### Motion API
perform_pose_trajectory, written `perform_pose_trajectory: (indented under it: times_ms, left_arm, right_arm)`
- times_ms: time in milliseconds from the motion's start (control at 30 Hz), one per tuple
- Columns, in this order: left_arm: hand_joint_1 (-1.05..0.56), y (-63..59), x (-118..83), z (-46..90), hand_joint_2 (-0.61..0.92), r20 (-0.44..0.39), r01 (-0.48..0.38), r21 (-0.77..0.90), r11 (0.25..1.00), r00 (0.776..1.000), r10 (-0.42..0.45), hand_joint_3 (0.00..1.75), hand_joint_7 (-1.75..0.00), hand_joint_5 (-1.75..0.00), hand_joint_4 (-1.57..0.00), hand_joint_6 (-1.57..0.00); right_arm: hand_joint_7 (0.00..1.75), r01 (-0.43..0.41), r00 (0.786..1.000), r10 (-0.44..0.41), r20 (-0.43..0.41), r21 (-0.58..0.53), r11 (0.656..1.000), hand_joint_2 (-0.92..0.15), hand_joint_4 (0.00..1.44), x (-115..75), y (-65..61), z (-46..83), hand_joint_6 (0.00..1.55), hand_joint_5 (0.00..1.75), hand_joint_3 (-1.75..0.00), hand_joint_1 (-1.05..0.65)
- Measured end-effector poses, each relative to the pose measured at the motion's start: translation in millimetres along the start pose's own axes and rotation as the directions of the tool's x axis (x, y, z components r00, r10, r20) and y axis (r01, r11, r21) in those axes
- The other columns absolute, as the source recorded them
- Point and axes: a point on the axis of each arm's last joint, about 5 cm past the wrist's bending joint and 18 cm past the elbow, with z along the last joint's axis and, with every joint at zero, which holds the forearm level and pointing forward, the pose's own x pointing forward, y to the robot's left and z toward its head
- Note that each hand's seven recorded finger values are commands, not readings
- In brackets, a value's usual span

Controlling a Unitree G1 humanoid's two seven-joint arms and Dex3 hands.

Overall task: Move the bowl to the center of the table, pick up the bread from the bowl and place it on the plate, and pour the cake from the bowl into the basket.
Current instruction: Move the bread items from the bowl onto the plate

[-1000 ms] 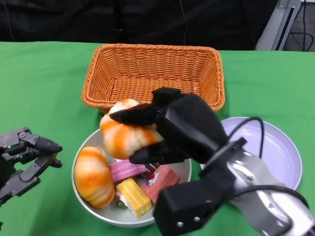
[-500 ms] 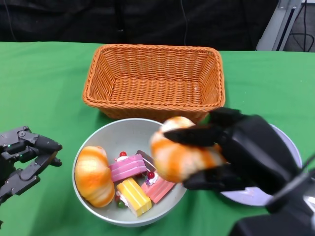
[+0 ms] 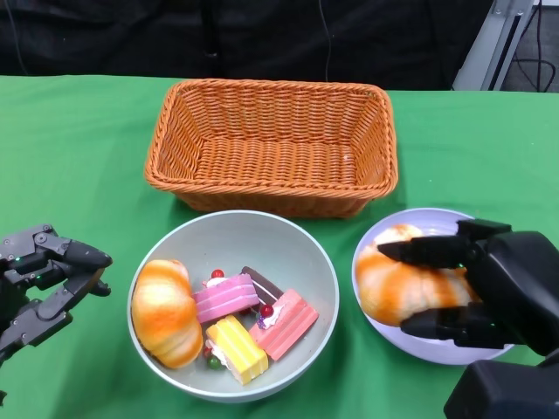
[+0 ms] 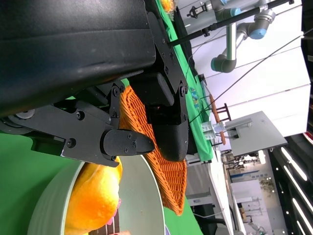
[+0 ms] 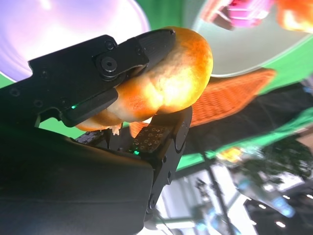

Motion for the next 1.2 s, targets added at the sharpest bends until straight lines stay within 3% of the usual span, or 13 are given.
perform_pose_trajectory:
  times_ms: [233,367,467,633,800,833,867,900,967,1200]
  left_arm:
    - [-0.13,0.0,0.2,-1.1,0.92,-0.008,0.004,0.009,1.000,1.000,-0.004,0.31,-0.74,-1.28,-0.78,-0.97]
    - [-0.12,0.4,0.0,-1.2,0.92,-0.009,0.002,0.010,1.000,1.000,-0.002,0.31,-0.75,-1.29,-0.78,-0.96]
    - [-0.14,0.7,0.0,-1.3,0.92,-0.009,0.003,0.017,1.000,1.000,-0.003,0.29,-0.75,-1.28,-0.78,-0.95]
    - [-0.14,1.9,-0.2,-0.9,0.92,-0.005,0.004,0.026,1.000,1.000,-0.004,0.28,-0.75,-1.28,-0.78,-0.96]
    - [-0.13,1.9,-0.2,-1.0,0.92,-0.006,0.006,0.029,1.000,1.000,-0.006,0.28,-0.75,-1.28,-0.78,-0.95]
    - [-0.12,1.9,-0.3,-1.2,0.92,-0.008,0.006,0.030,1.000,1.000,-0.006,0.29,-0.76,-1.28,-0.78,-0.95]
    - [-0.12,1.8,-0.3,-1.3,0.92,-0.009,0.008,0.032,0.999,1.000,-0.007,0.30,-0.76,-1.27,-0.78,-0.96]
    - [-0.11,1.8,-0.3,-1.3,0.92,-0.010,0.009,0.033,0.999,1.000,-0.008,0.31,-0.76,-1.27,-0.78,-0.96]
    - [-0.12,1.7,-0.3,-1.3,0.92,-0.010,0.008,0.036,0.999,1.000,-0.008,0.31,-0.76,-1.27,-0.78,-0.95]
    - [-0.13,1.0,0.2,-1.2,0.92,-0.007,0.011,0.055,0.998,1.000,-0.010,0.30,-0.77,-1.27,-0.79,-0.95]
  right_arm:
    - [0.00,-0.024,0.996,0.023,-0.083,-0.005,1.000,-0.85,0.90,0.7,8.0,-17.5,1.18,0.98,0.00,-0.13]
    - [0.00,-0.041,0.995,0.039,-0.093,-0.019,0.999,-0.87,0.89,3.3,11.9,-20.3,1.17,1.01,0.00,-0.13]
    - [0.01,-0.059,0.993,0.058,-0.106,-0.013,0.998,-0.88,0.86,5.2,17.2,-23.5,1.17,1.14,0.00,-0.12]
    - [0.00,-0.070,0.990,0.069,-0.125,-0.008,0.998,-0.89,0.84,8.3,25.1,-28.1,1.16,1.14,-0.01,-0.15]
    - [0.00,-0.112,0.988,0.111,-0.107,-0.007,0.994,-0.91,0.72,11.8,31.6,-26.4,1.01,1.12,-0.01,-0.21]
    - [0.00,-0.131,0.986,0.129,-0.103,-0.015,0.991,-0.91,0.70,12.4,32.0,-25.7,0.95,0.92,0.00,-0.24]
    - [0.01,-0.158,0.983,0.154,-0.102,-0.028,0.987,-0.91,0.73,13.0,32.4,-24.9,0.88,0.59,0.00,-0.27]
    - [0.00,-0.178,0.979,0.173,-0.105,-0.040,0.983,-0.91,0.75,13.0,32.3,-24.5,0.85,0.42,0.00,-0.28]
    - [0.00,-0.218,0.971,0.208,-0.119,-0.079,0.973,-0.91,0.61,12.7,29.7,-24.7,0.70,0.16,0.00,-0.36]
    - [0.00,-0.266,0.960,0.249,-0.129,-0.136,0.954,-0.89,0.38,14.4,21.0,-18.5,0.49,0.00,0.00,-0.51]
